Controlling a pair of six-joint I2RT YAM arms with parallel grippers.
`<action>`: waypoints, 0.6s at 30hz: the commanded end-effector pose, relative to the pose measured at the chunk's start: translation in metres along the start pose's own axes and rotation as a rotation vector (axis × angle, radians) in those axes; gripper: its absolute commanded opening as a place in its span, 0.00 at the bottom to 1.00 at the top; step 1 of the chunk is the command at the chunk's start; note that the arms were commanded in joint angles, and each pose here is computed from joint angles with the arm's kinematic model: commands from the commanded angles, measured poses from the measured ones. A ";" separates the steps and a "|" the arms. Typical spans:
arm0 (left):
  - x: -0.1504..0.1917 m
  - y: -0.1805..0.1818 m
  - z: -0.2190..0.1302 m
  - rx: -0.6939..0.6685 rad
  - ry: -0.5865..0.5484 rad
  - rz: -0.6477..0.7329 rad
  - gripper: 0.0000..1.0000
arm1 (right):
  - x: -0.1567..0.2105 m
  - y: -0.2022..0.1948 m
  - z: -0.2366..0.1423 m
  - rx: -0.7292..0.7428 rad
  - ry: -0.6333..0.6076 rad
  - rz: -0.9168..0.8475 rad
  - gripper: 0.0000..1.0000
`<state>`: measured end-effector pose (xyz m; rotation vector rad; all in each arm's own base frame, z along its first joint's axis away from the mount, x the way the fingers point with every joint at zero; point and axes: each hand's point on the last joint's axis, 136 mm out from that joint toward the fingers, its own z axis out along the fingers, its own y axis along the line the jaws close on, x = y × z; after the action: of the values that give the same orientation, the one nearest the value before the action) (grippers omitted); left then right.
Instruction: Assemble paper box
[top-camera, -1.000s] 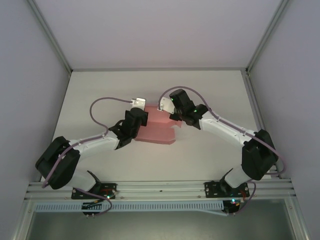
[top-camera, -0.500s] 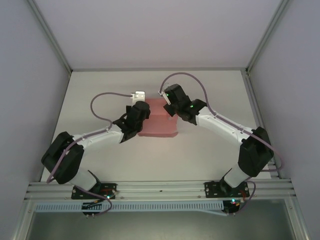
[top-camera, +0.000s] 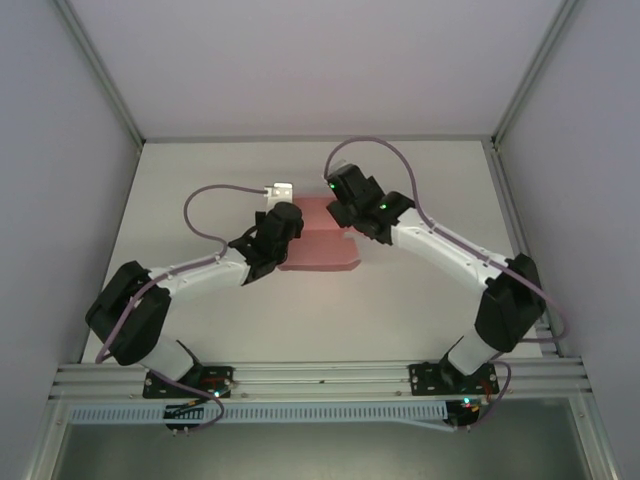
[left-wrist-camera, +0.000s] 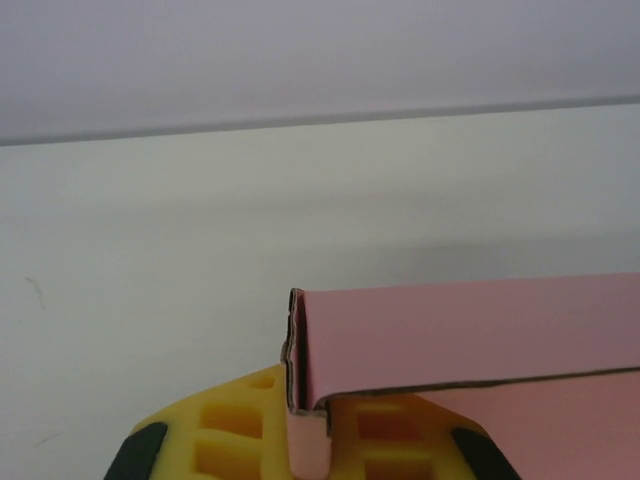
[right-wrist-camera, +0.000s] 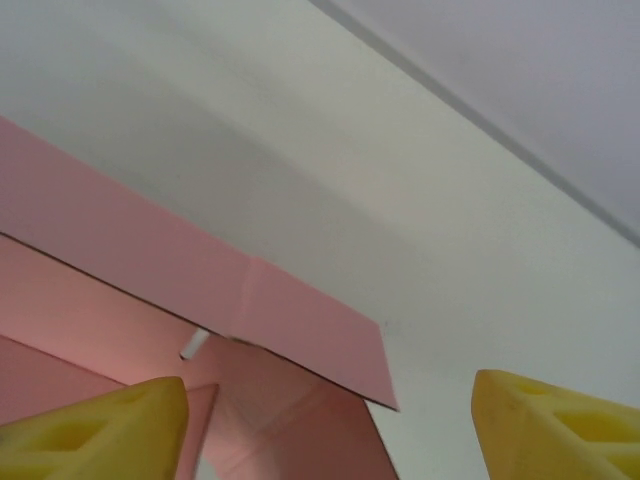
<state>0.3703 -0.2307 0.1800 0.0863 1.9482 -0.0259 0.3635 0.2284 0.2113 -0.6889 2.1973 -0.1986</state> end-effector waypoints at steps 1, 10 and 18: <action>-0.016 0.001 -0.011 0.050 -0.051 -0.058 0.00 | 0.020 -0.019 0.001 -0.024 -0.007 0.161 0.77; -0.033 -0.027 -0.045 0.375 -0.155 -0.068 0.00 | 0.018 -0.017 0.005 -0.505 -0.277 0.430 0.68; -0.032 -0.033 -0.045 0.400 -0.140 -0.068 0.00 | -0.007 0.036 -0.022 -0.890 -0.363 0.312 0.66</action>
<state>0.3519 -0.2199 0.2023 0.1554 1.8589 -0.2607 0.3640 0.2048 0.1753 -0.5050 2.1502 0.6983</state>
